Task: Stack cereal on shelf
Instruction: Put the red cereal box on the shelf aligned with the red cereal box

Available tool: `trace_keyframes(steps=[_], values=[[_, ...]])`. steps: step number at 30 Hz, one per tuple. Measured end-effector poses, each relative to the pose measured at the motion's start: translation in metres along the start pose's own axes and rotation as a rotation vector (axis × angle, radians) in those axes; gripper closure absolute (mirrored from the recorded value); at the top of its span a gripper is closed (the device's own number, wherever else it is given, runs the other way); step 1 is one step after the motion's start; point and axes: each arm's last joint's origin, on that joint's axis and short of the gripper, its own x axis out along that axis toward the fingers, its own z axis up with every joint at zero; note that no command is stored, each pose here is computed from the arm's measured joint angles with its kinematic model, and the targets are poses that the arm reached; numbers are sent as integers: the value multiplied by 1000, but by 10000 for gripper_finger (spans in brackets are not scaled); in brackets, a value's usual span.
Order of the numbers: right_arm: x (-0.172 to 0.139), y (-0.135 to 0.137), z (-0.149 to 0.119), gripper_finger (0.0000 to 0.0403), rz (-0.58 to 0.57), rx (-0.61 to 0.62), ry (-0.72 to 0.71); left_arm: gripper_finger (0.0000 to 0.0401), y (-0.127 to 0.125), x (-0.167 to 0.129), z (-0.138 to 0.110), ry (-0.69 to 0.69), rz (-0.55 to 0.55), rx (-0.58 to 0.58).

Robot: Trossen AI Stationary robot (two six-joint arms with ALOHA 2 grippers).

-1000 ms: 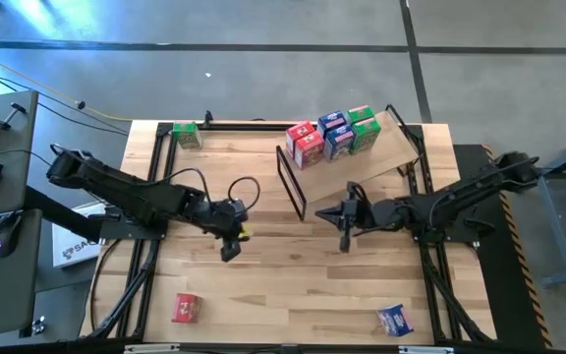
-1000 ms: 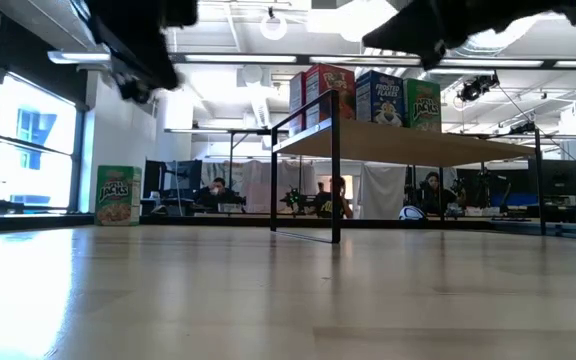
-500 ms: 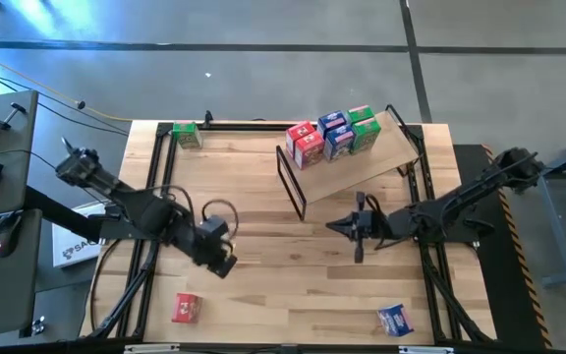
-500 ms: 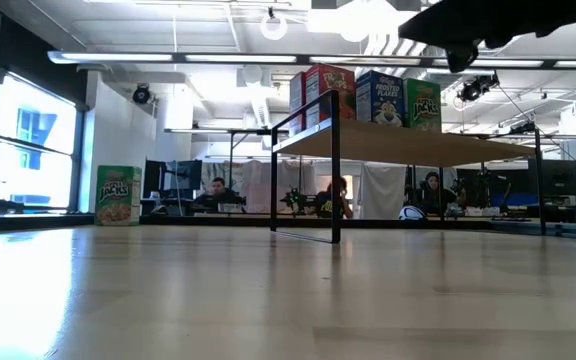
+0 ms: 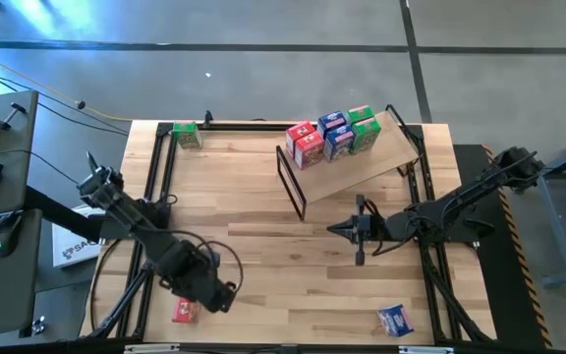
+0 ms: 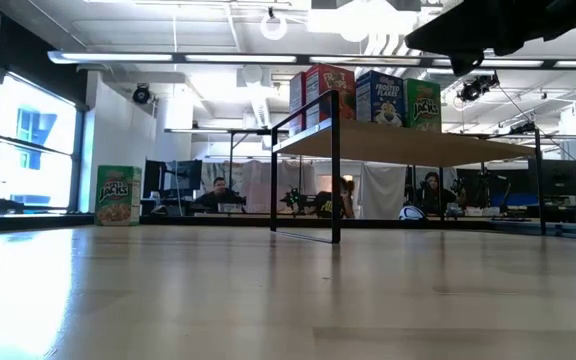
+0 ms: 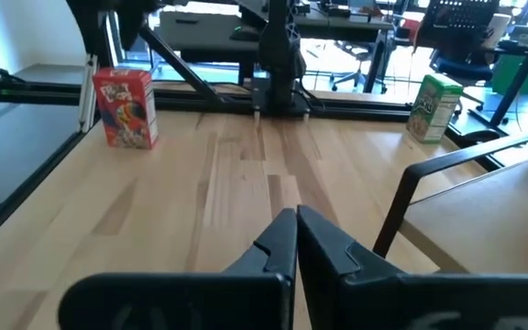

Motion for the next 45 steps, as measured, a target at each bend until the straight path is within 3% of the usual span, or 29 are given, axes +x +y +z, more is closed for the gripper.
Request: trace_keyframes(steps=[6,11,19,23,40,45], values=[[0,0,-4,403,7,-18,10,104,14,8,-32,-34,5,-122],[0,0,-4,403,8,-21,11,93,30,16,-56,-96,5,-228],[0,0,-4,403,9,-19,8,93,28,37,-52,-156,68,-237],[0,0,-4,403,12,-19,8,93,30,44,-57,-120,136,-260],[0,0,-4,403,12,-19,8,96,24,76,-59,-139,233,-291],[0,0,-4,403,12,-19,8,109,23,78,-61,-147,213,-282]])
